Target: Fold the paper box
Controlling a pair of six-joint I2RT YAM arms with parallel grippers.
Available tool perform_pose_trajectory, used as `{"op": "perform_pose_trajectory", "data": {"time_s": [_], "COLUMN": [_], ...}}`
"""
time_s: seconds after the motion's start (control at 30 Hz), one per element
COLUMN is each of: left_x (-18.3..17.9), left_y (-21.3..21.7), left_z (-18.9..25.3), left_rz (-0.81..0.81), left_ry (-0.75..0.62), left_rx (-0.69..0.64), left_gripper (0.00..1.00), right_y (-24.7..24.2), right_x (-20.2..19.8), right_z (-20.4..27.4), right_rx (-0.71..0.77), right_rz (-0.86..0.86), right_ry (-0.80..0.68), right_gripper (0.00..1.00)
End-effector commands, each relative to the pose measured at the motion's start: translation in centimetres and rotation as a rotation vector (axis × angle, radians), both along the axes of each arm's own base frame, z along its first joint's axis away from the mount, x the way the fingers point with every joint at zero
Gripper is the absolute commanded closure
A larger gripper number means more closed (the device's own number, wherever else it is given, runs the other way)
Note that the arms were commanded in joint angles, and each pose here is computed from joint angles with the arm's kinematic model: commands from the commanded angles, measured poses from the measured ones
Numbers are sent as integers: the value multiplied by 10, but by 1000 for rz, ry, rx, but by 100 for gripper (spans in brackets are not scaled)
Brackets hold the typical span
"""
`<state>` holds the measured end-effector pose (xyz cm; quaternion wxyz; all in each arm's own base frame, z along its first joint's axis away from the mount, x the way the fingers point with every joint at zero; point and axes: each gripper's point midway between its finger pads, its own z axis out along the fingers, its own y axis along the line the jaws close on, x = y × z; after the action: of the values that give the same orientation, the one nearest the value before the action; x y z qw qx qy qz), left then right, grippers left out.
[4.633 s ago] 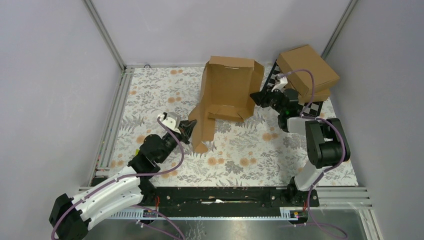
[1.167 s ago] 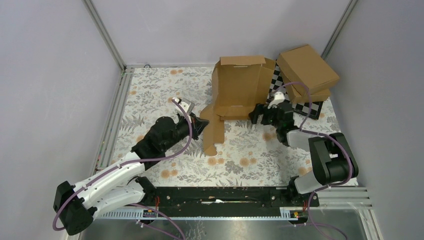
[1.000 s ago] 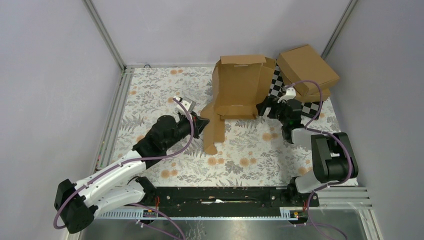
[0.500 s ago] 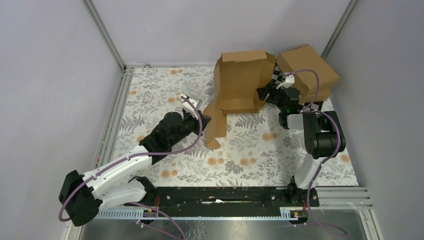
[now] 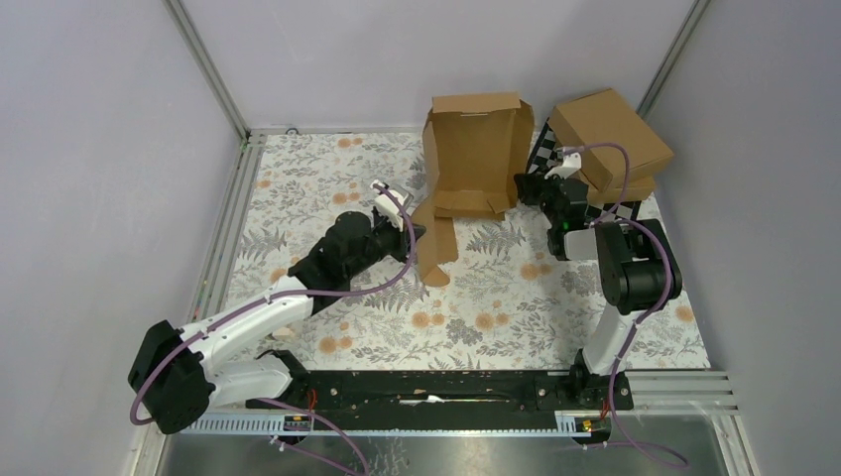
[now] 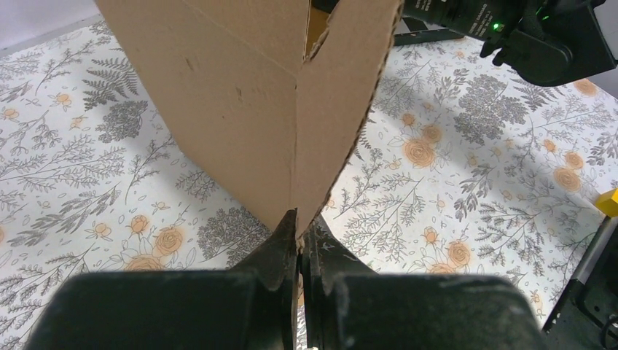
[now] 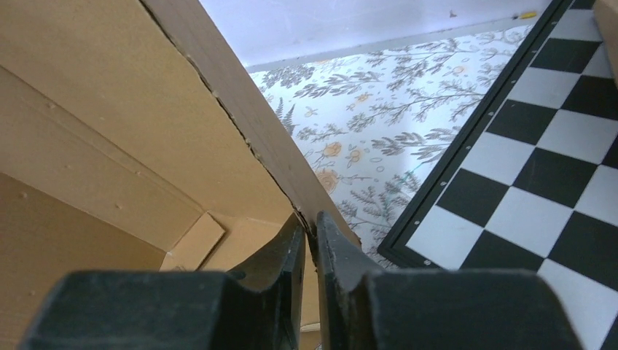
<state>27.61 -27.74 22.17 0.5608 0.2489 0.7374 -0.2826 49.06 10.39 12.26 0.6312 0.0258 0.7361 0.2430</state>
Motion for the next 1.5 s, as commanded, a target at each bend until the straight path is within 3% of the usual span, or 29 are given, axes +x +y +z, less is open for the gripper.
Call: {"op": "perform_pose_trajectory", "data": {"time_s": [0.0, 0.07, 0.3, 0.5, 0.83, 1.23, 1.47], "left_x": [-1, 0, 3, 2, 9, 7, 4], "left_y": [-11, -10, -10, -25, -43, -56, -47], "left_z": [35, 35, 32, 30, 27, 28, 24], "left_rz": [-55, -46, -33, -101, -126, -165, -144], "left_ry": [-58, -53, -50, -32, 16, 89, 92], "left_rx": [-57, -51, -47, -54, -82, -188, -162], "left_gripper": [100, 100, 100, 100, 100, 100, 100], "right_y": [11, 13, 10, -1, 7, 32, 44], "right_x": [-4, -3, 4, 7, 14, 9, -6], "right_z": [47, 46, 27, 12, -3, -9, -24], "right_rx": [18, 21, 53, 31, 59, 128, 101], "right_rz": [-5, -1, -36, -88, -6, 116, 174], "right_ry": [-131, -125, -63, -34, 5, 74, 130], "right_gripper": [82, 73, 60, 36, 23, 26, 18]}}
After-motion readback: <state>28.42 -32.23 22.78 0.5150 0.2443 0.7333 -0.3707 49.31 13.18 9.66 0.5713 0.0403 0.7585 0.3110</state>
